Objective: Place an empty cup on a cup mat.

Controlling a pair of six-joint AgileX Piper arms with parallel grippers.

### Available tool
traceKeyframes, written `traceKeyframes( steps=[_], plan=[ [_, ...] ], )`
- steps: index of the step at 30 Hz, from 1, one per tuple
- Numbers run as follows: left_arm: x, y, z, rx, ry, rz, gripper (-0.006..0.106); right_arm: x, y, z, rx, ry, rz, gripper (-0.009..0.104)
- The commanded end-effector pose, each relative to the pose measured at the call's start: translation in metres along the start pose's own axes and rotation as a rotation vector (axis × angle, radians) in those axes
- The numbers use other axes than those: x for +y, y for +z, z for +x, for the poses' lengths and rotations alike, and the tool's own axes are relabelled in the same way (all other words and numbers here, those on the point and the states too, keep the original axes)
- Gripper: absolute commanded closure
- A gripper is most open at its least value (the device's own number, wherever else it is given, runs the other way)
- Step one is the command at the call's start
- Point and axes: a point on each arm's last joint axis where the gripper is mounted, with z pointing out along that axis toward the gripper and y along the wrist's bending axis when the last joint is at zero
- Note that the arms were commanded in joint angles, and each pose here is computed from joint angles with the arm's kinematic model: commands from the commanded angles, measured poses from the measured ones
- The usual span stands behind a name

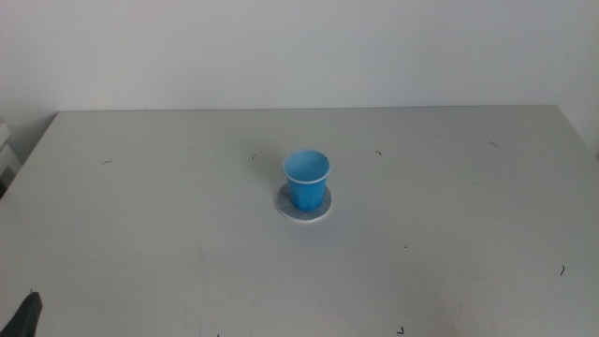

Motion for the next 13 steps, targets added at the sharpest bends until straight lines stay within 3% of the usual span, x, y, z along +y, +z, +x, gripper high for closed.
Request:
traceKeyframes(
  steps=[1,13],
  plan=[
    [0.0007,-0.0017,-0.0055,-0.095,-0.022,-0.012,-0.005,0.0001,-0.003,-0.011,-0.11,-0.019,0.0,0.001],
    [-0.0002,-0.0081,0.0009,-0.146,-0.022,-0.018,-0.005,0.0001,-0.003,-0.011,-0.11,-0.019,0.0,0.001]
  ],
)
